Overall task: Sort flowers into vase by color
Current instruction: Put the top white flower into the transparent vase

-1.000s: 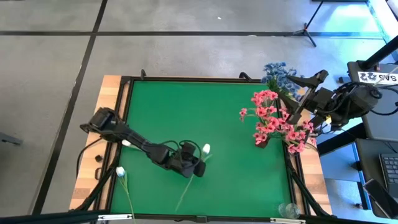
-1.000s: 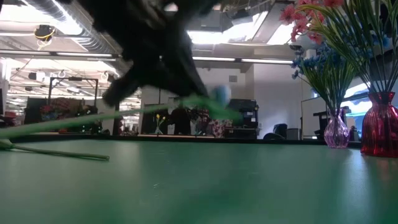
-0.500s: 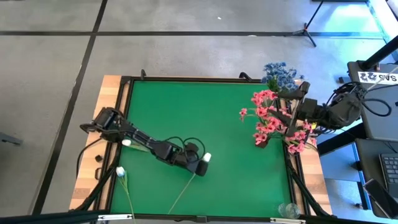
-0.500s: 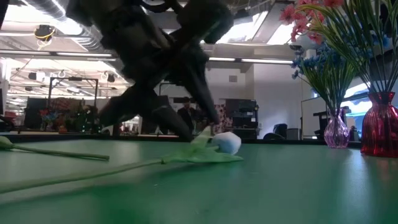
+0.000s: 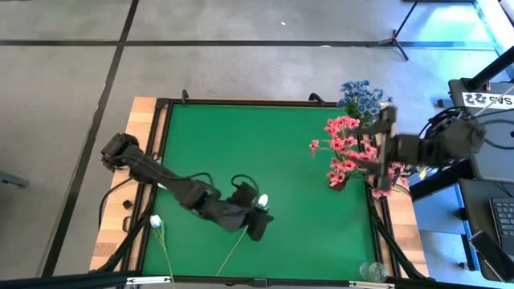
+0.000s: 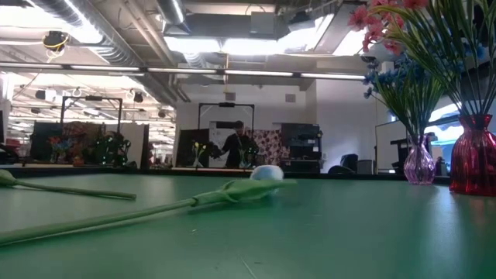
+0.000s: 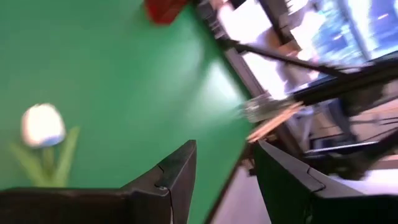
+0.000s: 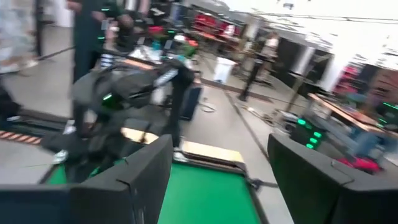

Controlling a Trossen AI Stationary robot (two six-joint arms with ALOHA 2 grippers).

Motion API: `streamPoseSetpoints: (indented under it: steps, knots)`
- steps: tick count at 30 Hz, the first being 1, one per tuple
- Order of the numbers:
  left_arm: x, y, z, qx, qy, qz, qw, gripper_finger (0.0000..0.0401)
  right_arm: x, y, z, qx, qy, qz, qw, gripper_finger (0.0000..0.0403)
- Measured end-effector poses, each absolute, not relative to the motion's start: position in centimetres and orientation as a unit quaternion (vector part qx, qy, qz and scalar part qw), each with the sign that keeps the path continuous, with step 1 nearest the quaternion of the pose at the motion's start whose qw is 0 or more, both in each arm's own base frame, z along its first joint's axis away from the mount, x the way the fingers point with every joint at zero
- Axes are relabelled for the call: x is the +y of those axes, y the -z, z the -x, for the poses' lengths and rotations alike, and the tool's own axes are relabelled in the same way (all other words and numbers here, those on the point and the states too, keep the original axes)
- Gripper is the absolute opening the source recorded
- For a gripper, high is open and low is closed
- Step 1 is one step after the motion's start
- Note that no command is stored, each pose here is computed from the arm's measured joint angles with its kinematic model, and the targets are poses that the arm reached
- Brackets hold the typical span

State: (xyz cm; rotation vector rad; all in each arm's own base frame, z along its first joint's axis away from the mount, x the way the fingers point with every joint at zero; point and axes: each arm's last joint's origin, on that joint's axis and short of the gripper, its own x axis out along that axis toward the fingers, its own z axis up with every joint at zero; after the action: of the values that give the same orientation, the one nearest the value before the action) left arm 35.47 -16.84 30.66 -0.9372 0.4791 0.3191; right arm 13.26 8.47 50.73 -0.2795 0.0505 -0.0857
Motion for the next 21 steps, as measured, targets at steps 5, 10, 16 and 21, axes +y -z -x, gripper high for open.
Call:
streamPoseSetpoints:
  steps: [5,10,16,21]
  knots:
    - [-18.0,-34.7,-34.1,0.155,-0.149,0.409,0.887,0.0155,11.5,-52.1,-16.6,0.033,0.012,0.136,0.99,0.0264]
    - [-16.2,-37.5,-33.9,0.111,-0.166,0.374,0.906,0.0155,13.8,-52.4,-19.0,0.067,-0.047,0.074,0.994,0.0264]
    - [-11.4,-40.2,-33.6,0.088,-0.178,0.316,0.928,0.0155,16.7,-50.9,-21.1,0.113,-0.064,0.025,0.991,0.0264]
    - [-7.9,-42.4,-32.0,0.085,-0.185,0.261,0.944,0.0155,19.5,-49.3,-21.8,0.14,-0.074,-0.026,0.987,0.0264]
